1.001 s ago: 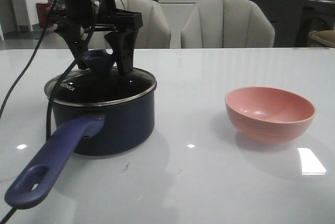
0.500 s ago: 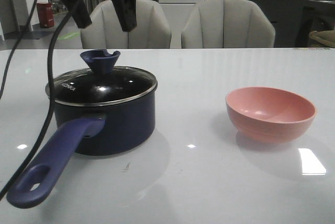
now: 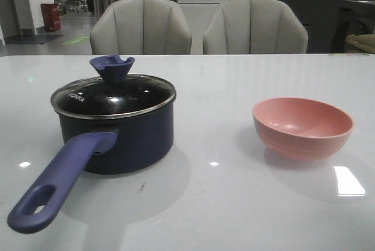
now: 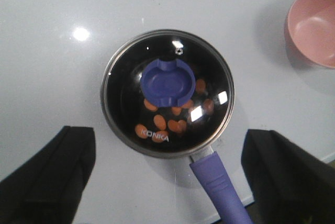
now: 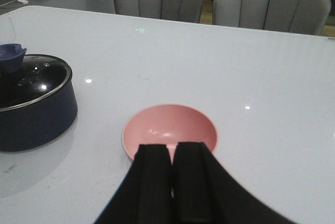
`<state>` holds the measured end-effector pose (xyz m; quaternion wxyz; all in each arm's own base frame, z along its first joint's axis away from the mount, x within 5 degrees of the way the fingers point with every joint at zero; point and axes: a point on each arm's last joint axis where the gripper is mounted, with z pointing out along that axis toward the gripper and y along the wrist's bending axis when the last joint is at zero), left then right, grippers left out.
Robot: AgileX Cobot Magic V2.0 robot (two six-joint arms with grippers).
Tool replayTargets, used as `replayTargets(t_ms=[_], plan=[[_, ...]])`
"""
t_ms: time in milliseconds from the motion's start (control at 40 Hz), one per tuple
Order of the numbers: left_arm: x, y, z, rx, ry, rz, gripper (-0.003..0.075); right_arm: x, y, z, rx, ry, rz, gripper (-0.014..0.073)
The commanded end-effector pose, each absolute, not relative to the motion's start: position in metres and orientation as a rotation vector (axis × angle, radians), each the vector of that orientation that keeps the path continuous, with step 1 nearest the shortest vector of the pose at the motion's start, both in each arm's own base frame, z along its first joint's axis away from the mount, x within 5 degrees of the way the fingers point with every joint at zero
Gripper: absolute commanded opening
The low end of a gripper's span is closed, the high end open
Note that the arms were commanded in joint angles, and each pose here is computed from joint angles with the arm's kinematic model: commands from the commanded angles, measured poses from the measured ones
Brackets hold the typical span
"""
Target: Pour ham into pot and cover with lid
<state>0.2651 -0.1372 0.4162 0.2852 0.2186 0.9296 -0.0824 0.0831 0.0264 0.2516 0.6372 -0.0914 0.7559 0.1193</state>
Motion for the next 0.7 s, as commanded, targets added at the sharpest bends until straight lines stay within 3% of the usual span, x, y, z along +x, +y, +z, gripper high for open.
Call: replayTargets(t_ms=[0,325,676], plan=[[0.235,-0.123,0.434,0.55,2.336,-0.26,0.0582,0.084,0.024,0.267,-0.18,1.637,0.256,0.0148],[0.156,-0.082,0.396,0.491,2.111,-0.31,0.0582,0.084,0.024,0.267,-0.18,1.637,0.256,0.0148],[0.082,-0.044,0.327,0.429,1.872,-0.36,0.0582,0.084,0.024,0.267,-0.18,1.637,0.256,0.0148]])
